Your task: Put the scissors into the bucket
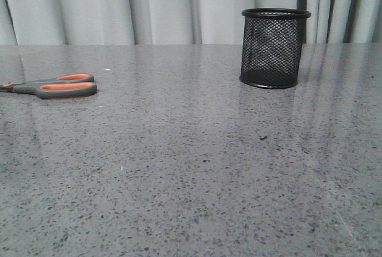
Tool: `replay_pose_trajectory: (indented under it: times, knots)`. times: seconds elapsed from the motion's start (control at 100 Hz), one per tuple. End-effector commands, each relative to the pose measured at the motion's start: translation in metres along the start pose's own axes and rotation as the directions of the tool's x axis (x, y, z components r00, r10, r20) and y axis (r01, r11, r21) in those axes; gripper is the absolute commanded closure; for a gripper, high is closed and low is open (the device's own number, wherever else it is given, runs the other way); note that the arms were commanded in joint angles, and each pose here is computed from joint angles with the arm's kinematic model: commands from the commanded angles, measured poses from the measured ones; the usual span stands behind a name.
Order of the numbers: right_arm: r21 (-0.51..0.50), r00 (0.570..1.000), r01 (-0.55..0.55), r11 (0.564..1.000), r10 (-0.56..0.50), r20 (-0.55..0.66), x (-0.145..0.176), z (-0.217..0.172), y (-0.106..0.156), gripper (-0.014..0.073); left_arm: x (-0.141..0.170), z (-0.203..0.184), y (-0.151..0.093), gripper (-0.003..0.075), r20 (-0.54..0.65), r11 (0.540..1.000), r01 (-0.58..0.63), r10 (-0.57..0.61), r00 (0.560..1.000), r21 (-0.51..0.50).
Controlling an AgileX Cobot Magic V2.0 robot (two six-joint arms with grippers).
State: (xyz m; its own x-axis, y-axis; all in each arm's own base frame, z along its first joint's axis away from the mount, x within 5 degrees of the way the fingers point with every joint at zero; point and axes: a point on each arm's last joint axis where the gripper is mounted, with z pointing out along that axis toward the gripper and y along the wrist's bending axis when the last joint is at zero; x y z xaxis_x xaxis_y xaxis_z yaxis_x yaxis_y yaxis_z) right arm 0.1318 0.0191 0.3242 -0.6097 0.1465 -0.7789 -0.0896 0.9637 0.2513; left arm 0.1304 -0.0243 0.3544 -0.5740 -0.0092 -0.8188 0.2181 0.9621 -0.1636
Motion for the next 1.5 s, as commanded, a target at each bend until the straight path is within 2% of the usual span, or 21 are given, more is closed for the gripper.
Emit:
replay_pose_trajectory:
  times: [0.0, 0.19, 0.4, 0.53, 0.59, 0.67, 0.78, 0.92, 0.99, 1.09, 1.19, 1.26, 1.32, 1.37, 1.49]
  knots:
    - [0.001, 0.996, 0.011, 1.0, -0.011, 0.089, -0.015, -0.006, 0.002, 0.0163, -0.017, 0.001, -0.001, 0.0404, 0.069, 0.999, 0.028, -0.03, 0.997, 0.019]
    - [-0.001, 0.996, 0.011, 1.0, -0.011, 0.091, -0.015, -0.006, 0.002, 0.0163, -0.032, 0.022, 0.003, 0.0403, -0.01, 0.999, -0.003, 0.003, 1.0, 0.038]
    - [0.0, 0.995, 0.016, 1.0, -0.016, 0.093, -0.015, -0.006, 0.002, 0.0163, -0.062, 0.048, 0.008, 0.04, -0.079, 0.994, -0.09, 0.096, 0.992, 0.067]
    - [0.002, 0.995, 0.017, 1.0, -0.017, 0.102, -0.016, -0.006, 0.002, 0.0163, -0.081, 0.068, 0.012, 0.0306, -0.141, 0.985, -0.133, 0.148, 0.979, 0.111]
    - [0.002, 0.995, 0.017, 1.0, -0.017, 0.102, -0.016, -0.006, 0.002, 0.0163, -0.087, 0.081, 0.014, 0.0264, -0.187, 0.978, -0.151, 0.176, 0.967, 0.141]
    - [0.003, 0.995, 0.025, 1.0, -0.025, 0.102, -0.016, -0.006, 0.002, 0.0163, -0.097, 0.096, 0.017, 0.026, -0.23, 0.968, -0.178, 0.217, 0.949, 0.178]
    - [0.003, 0.995, 0.025, 1.0, -0.025, 0.102, -0.016, -0.006, 0.002, 0.0163, -0.104, 0.12, 0.022, 0.026, -0.305, 0.928, -0.255, 0.335, 0.891, 0.273]
    - [0.003, 0.994, 0.032, 0.999, -0.032, 0.102, -0.016, -0.006, 0.002, 0.0163, -0.111, 0.145, 0.027, 0.026, -0.335, 0.858, -0.342, 0.474, 0.814, 0.384]
    - [0.003, 0.995, 0.032, 0.999, -0.032, 0.1, -0.016, -0.006, 0.002, 0.0163, -0.112, 0.156, 0.027, 0.026, -0.312, 0.802, -0.405, 0.559, 0.768, 0.439]
    - [0.003, 0.995, 0.032, 0.999, -0.032, 0.1, -0.016, -0.006, 0.002, 0.0163, -0.112, 0.168, 0.019, 0.026, -0.232, 0.669, -0.53, 0.709, 0.666, 0.522]
    - [0.002, 0.995, 0.034, 0.999, -0.034, 0.096, -0.015, -0.006, 0.002, 0.0163, -0.109, 0.174, 0.007, 0.026, -0.125, 0.483, -0.659, 0.849, 0.513, 0.576]
    - [0.002, 0.995, 0.039, 0.999, -0.039, 0.092, -0.015, -0.006, 0.002, 0.0163, -0.107, 0.177, 0.003, 0.026, -0.124, 0.408, -0.714, 0.901, 0.416, 0.569]
    - [0.003, 0.995, 0.047, 0.999, -0.047, 0.091, -0.015, -0.006, 0.002, 0.0163, -0.105, 0.178, 0.002, 0.026, -0.147, 0.368, -0.743, 0.926, 0.348, 0.559]
    - [0.003, 0.995, 0.051, 0.999, -0.051, 0.091, -0.015, -0.006, 0.002, 0.0163, -0.104, 0.18, 0.0, 0.026, -0.155, 0.345, -0.752, 0.937, 0.314, 0.562]
    - [0.003, 0.995, 0.051, 0.999, -0.051, 0.091, -0.015, -0.006, 0.002, 0.0163, -0.101, 0.184, -0.005, 0.026, -0.146, 0.322, -0.75, 0.945, 0.294, 0.578]
